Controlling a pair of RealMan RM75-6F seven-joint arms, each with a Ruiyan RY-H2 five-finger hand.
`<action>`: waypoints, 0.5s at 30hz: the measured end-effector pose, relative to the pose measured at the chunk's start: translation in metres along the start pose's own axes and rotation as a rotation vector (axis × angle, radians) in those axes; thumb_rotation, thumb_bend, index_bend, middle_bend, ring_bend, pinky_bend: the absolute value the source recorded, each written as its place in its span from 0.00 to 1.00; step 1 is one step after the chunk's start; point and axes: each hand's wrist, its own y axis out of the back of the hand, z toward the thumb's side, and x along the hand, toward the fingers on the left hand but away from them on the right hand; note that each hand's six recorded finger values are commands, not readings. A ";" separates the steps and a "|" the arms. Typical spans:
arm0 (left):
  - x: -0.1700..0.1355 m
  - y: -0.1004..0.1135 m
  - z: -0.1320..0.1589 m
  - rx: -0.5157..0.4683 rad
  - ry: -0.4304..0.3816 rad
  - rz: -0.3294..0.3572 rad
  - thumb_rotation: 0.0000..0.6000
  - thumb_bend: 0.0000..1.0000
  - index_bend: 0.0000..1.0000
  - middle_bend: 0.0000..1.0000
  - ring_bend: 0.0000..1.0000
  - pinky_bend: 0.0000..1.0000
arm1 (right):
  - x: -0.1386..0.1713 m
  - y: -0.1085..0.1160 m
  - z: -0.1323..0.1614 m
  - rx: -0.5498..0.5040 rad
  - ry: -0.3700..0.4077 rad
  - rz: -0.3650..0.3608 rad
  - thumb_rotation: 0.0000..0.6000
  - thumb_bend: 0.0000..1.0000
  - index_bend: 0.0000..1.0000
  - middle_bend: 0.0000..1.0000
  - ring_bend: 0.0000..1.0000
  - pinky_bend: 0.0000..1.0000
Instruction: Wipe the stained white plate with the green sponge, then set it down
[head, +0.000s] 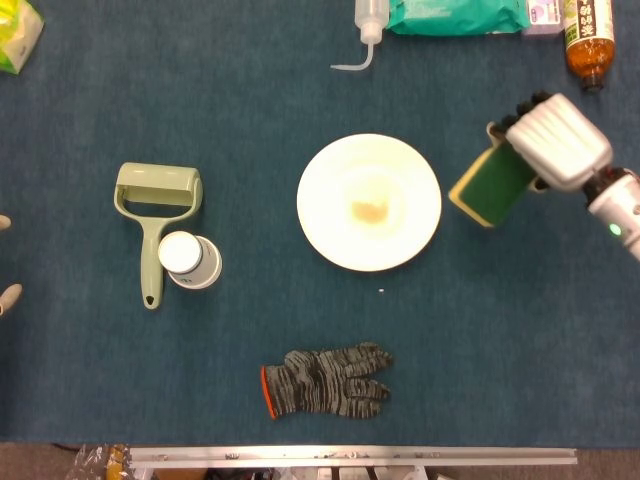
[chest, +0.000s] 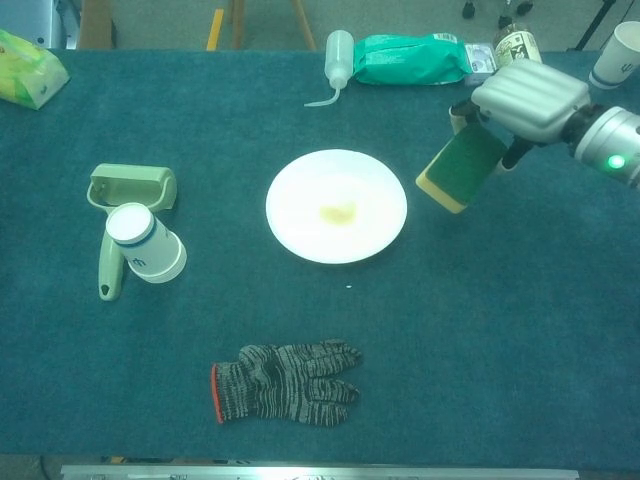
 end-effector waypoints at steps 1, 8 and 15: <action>0.000 0.000 0.000 0.001 -0.001 -0.001 1.00 0.15 0.30 0.00 0.07 0.34 | -0.006 0.000 0.001 0.002 -0.001 0.004 1.00 0.00 0.54 0.62 0.48 0.42; -0.001 -0.002 -0.001 0.001 0.002 -0.009 1.00 0.15 0.30 0.00 0.07 0.34 | -0.047 -0.001 0.016 0.024 0.014 0.036 1.00 0.00 0.54 0.63 0.49 0.42; -0.002 -0.004 -0.005 -0.006 0.004 -0.015 1.00 0.15 0.30 0.00 0.07 0.34 | -0.080 -0.004 0.041 0.034 0.054 0.053 1.00 0.00 0.54 0.63 0.49 0.42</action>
